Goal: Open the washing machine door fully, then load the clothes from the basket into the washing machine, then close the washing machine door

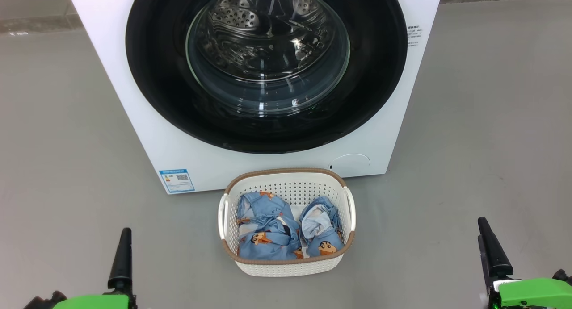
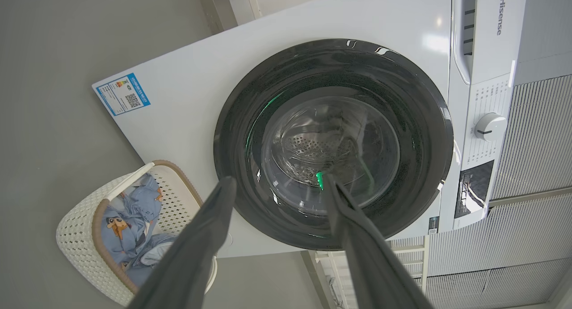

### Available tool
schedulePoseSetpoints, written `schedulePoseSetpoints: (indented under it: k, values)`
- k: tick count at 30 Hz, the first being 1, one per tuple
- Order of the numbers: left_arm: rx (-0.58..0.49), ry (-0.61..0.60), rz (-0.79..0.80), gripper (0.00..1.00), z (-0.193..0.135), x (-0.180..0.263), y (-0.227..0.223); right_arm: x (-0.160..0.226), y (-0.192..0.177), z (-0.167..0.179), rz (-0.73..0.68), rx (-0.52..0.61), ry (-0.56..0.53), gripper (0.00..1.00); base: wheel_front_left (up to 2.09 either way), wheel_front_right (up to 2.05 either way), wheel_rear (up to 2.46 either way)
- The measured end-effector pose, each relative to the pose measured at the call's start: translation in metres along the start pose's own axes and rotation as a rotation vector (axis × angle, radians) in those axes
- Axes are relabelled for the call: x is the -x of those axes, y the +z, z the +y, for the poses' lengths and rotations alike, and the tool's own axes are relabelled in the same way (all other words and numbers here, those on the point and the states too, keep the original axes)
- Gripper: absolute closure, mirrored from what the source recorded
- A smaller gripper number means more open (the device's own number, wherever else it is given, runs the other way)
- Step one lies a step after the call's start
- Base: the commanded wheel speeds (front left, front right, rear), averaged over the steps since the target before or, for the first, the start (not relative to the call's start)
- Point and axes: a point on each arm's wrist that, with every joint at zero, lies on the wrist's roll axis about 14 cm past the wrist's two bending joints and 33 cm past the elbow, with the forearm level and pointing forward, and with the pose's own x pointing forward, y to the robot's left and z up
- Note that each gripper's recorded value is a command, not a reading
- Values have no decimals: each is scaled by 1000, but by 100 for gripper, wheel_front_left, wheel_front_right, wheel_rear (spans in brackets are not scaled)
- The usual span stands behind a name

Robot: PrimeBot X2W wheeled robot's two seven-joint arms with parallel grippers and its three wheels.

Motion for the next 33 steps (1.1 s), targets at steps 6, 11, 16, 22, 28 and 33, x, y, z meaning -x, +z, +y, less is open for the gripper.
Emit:
schedulePoseSetpoints:
  k: [6, 11, 16, 22, 28, 33]
  values:
    - [-82, -12, 0, 0, -3, 0, -2, 0, 3, -1, -5, 120, -3, 0, 0, 0, 0]
    - [-179, -24, 3, 0, -7, 0, -2, 0, 4, -1, -13, 211, 1, 0, 0, 0, 0]
    - [-278, -37, 0, 0, -10, 0, -2, 0, 5, 1, -15, 315, 7, 0, 0, 0, 0]
    - [-410, -61, 6, 0, -15, 0, -6, 0, 6, 3, -20, 430, 16, 0, 0, 0, 0]
    - [-552, -81, 7, 0, -19, 0, -8, 0, 9, 5, -21, 574, 27, 0, 0, 0, 0]
    - [-677, -100, 18, 0, -21, 0, -12, -1, 9, 5, -19, 687, 34, 0, 0, 0, 0]
